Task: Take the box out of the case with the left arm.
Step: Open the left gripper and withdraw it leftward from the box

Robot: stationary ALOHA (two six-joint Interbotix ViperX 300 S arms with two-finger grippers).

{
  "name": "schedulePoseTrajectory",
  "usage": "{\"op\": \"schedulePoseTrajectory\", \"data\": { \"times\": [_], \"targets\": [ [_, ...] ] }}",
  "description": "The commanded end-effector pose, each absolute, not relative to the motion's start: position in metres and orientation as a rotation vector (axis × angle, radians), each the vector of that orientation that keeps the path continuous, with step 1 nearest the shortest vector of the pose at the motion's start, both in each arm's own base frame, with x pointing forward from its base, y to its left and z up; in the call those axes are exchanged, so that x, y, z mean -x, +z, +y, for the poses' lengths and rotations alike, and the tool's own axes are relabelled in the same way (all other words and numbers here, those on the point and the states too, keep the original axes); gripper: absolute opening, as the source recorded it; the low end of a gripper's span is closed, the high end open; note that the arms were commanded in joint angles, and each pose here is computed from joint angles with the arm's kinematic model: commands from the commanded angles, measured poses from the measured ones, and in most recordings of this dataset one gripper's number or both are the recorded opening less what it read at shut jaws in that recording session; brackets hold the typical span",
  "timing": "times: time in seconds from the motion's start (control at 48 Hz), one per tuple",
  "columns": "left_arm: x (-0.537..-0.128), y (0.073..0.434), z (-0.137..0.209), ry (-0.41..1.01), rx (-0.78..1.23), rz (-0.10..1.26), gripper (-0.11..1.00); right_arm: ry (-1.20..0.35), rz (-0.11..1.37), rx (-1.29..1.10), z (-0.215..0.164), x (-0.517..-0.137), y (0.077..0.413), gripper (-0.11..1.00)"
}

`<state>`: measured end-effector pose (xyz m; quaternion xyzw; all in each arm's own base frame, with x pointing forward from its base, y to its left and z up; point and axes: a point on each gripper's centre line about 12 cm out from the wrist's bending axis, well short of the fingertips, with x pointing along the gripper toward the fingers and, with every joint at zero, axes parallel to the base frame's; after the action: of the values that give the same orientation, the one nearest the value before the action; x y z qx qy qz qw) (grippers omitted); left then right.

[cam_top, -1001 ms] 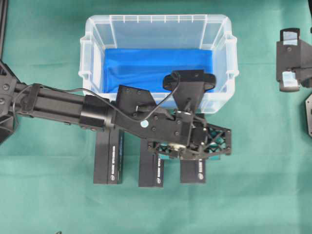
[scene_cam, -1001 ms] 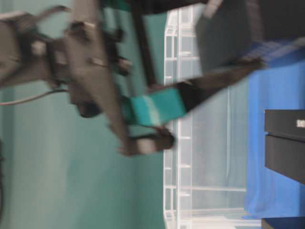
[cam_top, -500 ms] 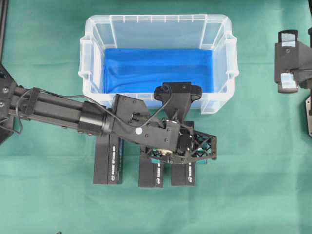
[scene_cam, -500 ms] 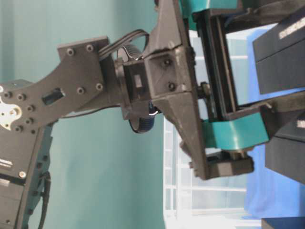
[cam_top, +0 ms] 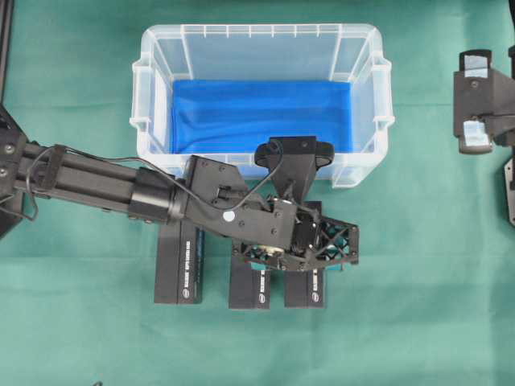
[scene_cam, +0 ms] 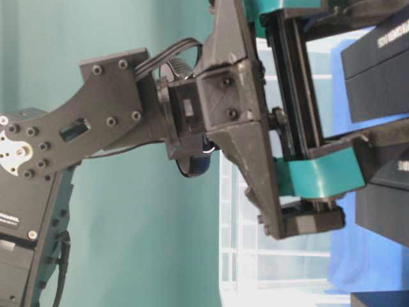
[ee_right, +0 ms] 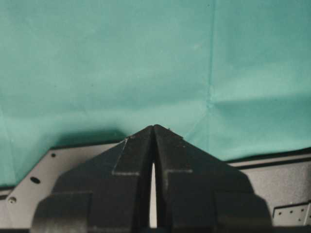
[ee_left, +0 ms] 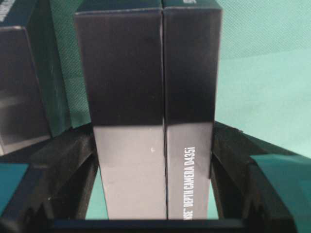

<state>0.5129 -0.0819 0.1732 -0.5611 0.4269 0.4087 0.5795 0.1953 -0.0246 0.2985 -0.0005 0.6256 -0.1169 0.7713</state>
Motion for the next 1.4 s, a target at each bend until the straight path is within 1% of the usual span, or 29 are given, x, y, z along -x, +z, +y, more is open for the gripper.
{"op": "schedulePoseTrajectory", "data": {
  "times": [0.0,0.063,0.083,0.188,0.229,0.25,0.375,0.709,1.084,1.376],
  "targets": [
    [-0.512,0.217,-0.084,0.876,1.356,0.939,0.60,-0.251,1.338,0.004,-0.025,-0.196,0.303,0.00],
    [-0.512,0.218,-0.084,0.873,1.360,0.936,0.60,-0.251,1.337,0.003,-0.025,-0.196,0.303,0.00],
    [-0.513,0.218,-0.085,0.873,1.360,0.936,0.62,-0.253,1.337,0.002,-0.025,-0.196,0.303,0.00],
    [-0.513,0.220,-0.085,0.865,1.360,0.934,0.87,-0.251,1.337,0.003,-0.025,-0.196,0.303,0.00],
    [-0.513,0.220,-0.084,0.866,1.361,0.933,0.94,-0.251,1.337,0.003,-0.025,-0.196,0.303,0.00],
    [-0.513,0.221,-0.084,0.864,1.360,0.932,0.94,-0.252,1.338,0.003,-0.025,-0.196,0.303,0.00],
    [-0.513,0.221,-0.083,0.868,1.360,0.933,0.91,-0.251,1.337,0.003,-0.025,-0.196,0.303,0.00],
    [-0.511,0.229,-0.081,0.863,1.366,0.925,0.91,-0.253,1.338,0.005,-0.025,-0.196,0.303,0.00],
    [-0.501,0.275,-0.077,0.849,1.382,0.904,0.90,-0.252,1.338,0.003,-0.025,-0.196,0.303,0.00],
    [-0.507,0.312,-0.076,0.801,1.414,0.858,0.90,-0.253,1.338,0.002,-0.025,-0.196,0.303,0.00]
  ]
}}
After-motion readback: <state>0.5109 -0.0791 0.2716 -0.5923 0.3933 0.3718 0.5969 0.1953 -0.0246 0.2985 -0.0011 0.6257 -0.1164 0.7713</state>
